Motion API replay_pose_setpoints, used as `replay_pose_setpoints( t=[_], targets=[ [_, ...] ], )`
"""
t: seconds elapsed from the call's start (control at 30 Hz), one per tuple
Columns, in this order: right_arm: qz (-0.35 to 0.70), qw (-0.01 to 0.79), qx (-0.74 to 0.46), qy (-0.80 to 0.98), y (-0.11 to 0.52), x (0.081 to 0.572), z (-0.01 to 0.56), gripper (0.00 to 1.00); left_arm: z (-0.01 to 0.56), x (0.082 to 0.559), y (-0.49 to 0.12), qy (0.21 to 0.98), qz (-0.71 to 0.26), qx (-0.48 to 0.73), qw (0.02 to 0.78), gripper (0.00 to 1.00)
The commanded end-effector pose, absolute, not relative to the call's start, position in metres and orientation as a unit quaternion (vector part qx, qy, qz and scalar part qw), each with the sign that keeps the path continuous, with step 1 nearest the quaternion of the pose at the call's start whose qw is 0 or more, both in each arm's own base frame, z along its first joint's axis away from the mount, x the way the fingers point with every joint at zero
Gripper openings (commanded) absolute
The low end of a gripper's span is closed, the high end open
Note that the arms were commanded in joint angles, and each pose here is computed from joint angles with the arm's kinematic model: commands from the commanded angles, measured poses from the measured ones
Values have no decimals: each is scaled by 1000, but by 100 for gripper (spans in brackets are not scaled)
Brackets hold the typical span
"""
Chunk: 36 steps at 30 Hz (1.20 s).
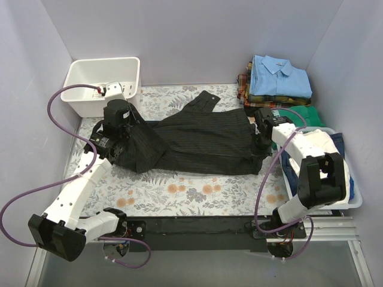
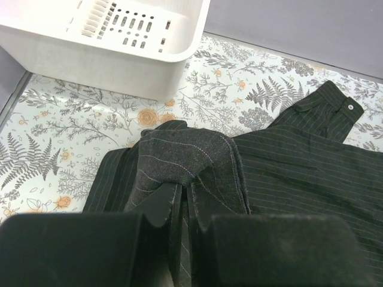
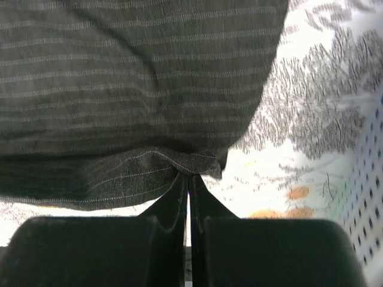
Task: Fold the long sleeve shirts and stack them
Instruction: Fold the shirt
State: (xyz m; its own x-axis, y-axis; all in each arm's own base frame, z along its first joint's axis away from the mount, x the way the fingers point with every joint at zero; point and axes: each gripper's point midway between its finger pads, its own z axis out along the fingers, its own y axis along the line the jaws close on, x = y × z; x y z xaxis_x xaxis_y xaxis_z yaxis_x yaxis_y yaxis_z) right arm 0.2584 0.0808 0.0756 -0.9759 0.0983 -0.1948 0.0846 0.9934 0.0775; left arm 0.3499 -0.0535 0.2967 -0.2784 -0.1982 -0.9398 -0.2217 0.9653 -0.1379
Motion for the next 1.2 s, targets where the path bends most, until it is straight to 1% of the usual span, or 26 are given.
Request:
replay_pose_setpoints(
  t=[0.0,0.17,0.37,0.5,0.7,0.83,0.93,0.97,1.17],
  targets=[
    [55,125,34,990,91,293,77,4,313,351,-51,779,5,-139,611,0],
    [59,126,28,990,98,320,74,4,294,350,-55,792,6,-120,599,0],
    [57,100,25,993,103,332,54,6,282,361,-64,799,0,-103,593,0],
    [54,91,27,994,103,333,47,6,285,381,-80,794,-20,-80,603,0],
    [51,81,31,995,101,325,40,6,299,409,-127,785,-101,-12,610,0],
    [53,79,35,995,101,322,36,6,280,425,-162,797,-155,37,583,0],
    [54,79,37,995,102,322,35,6,281,432,-187,792,-199,70,573,0],
    [53,79,38,995,101,322,35,6,269,437,-195,798,-210,80,559,0],
    [51,74,34,995,101,320,31,7,264,452,-234,794,-272,121,529,0]
  ],
)
